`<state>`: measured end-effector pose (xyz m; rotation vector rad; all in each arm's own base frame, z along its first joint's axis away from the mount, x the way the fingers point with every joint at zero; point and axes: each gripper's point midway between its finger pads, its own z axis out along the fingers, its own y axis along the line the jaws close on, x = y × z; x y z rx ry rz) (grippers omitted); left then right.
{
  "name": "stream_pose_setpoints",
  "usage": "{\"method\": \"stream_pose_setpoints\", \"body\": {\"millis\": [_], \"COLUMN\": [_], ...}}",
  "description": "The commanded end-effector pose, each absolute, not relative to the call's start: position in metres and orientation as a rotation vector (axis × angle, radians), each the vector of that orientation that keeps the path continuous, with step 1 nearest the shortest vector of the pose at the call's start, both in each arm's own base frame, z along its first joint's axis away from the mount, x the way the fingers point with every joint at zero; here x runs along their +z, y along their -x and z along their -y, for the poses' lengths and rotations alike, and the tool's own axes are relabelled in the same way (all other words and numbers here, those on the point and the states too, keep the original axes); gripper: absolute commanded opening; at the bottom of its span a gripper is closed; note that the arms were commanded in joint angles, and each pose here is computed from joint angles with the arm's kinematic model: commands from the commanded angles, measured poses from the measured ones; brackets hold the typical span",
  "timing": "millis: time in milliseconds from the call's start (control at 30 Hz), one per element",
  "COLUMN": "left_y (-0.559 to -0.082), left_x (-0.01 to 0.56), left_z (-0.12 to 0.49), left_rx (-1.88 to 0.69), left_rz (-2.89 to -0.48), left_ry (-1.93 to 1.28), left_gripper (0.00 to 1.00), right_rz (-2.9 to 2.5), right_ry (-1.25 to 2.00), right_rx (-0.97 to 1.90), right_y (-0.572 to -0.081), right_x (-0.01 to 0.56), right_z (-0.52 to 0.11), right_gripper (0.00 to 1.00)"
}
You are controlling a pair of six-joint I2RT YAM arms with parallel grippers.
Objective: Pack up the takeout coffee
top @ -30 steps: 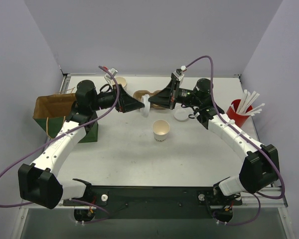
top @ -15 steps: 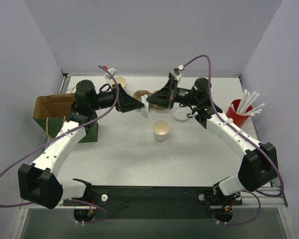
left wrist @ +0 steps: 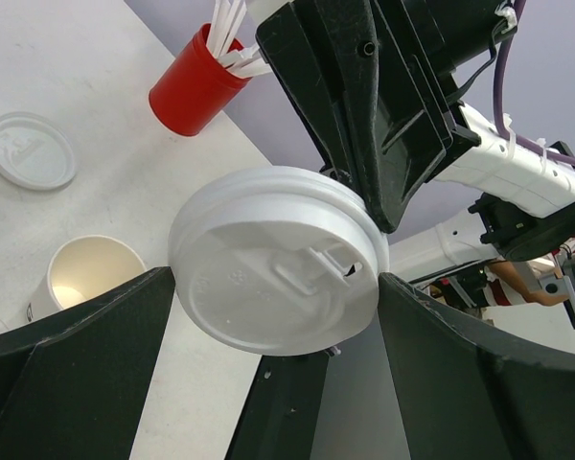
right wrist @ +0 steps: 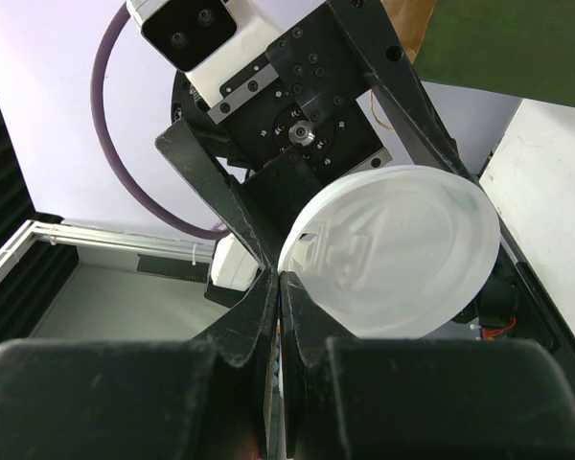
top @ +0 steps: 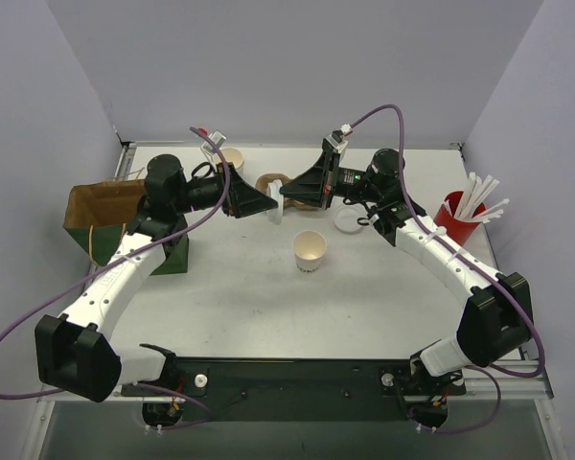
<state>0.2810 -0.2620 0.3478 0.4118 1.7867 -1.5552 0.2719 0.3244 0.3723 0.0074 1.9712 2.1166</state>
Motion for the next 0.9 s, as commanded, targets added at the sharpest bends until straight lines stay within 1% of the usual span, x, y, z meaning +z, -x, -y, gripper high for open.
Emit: {"method": "stream_pose_setpoints", "body": {"millis": [0,67,867], "left_y": [-0.2808,-0.2803,-0.2822], "left_x": [0.3599,0.3659,0.359], "left_z": [0.2542,0.2539,0.2548], "left_rx": [-1.53,-1.54,-1.561], "left_rz": [-1.724,-1.7,-1.718], "left_ry": [-0.441,-0.447,-0.417], "left_gripper": [0.97,0.97,0.98], "right_rz": [-1.839,-1.84,-1.83], "right_ry": [0.152,0.152,0.168], "right_rx": [2.136,2.135,2.159], "right_y": [-0.261,-0.2617,-0.2611], "right_x": [0.4056,0.4047,0.4049], "right_z": [-0.3248,-0.3252,-0.3315], "right_gripper": [0.0,0.0,0.0]}}
